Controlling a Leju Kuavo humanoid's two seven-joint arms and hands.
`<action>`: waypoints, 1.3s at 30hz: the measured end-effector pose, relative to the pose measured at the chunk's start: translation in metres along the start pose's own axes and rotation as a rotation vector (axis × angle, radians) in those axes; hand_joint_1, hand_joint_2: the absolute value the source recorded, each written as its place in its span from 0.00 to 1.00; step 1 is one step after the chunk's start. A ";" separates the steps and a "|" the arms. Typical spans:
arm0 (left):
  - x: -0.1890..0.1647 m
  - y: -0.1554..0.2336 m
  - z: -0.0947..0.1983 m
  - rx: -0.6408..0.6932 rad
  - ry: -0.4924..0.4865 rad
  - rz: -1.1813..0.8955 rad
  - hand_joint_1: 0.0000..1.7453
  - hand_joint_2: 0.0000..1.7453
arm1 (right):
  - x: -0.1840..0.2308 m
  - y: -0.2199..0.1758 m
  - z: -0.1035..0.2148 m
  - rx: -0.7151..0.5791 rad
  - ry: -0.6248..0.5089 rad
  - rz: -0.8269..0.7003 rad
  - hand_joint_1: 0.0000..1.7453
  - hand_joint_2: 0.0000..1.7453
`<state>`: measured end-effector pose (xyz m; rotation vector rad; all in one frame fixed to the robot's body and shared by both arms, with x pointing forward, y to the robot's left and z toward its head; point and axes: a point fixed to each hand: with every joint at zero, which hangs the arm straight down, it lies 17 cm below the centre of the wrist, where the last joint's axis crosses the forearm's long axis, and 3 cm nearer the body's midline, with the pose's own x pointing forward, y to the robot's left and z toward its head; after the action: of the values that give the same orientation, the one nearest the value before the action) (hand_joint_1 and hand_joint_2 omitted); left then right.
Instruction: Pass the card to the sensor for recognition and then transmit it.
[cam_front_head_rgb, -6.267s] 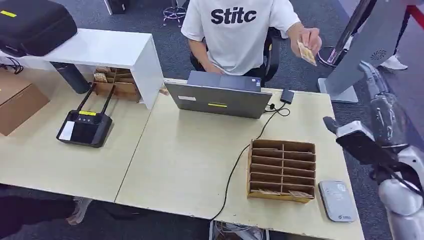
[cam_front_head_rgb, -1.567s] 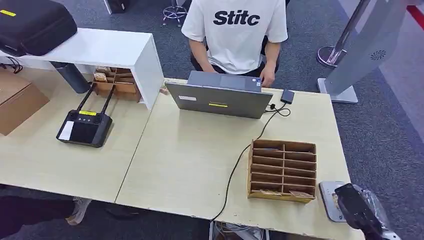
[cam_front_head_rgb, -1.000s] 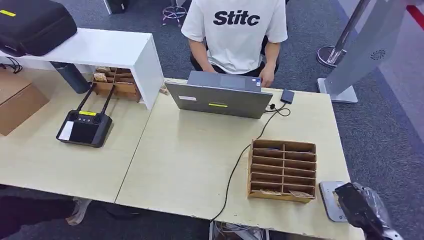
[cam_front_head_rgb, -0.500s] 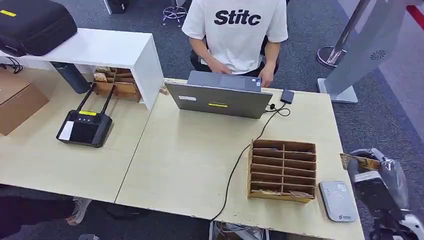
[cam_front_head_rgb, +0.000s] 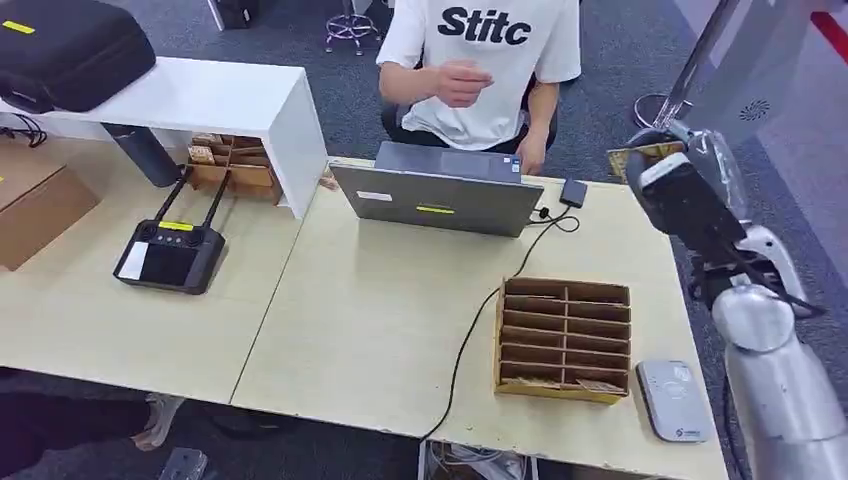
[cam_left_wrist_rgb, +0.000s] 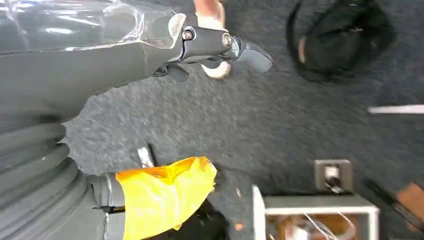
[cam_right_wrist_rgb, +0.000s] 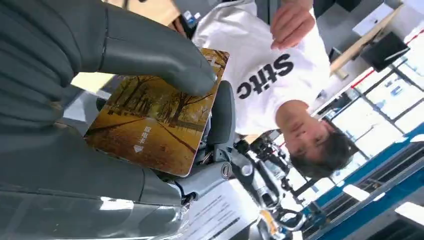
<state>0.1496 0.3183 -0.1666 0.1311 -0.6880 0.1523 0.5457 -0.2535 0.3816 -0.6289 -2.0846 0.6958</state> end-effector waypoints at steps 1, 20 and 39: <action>-0.006 0.004 -0.004 0.004 0.016 -0.007 0.00 1.00 | 0.003 0.001 -0.012 0.010 0.001 0.001 1.00 1.00; -0.095 0.013 -0.014 -0.003 0.310 0.039 0.00 1.00 | 0.020 0.066 -0.115 0.202 0.151 0.107 1.00 1.00; -0.096 0.022 -0.022 0.012 0.308 0.040 0.00 1.00 | 0.012 0.091 -0.112 0.231 0.180 0.079 0.00 1.00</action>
<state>0.0866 0.3341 -0.2431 0.1023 -0.3830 0.2104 0.6490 -0.1518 0.3835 -0.6215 -1.7907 0.8779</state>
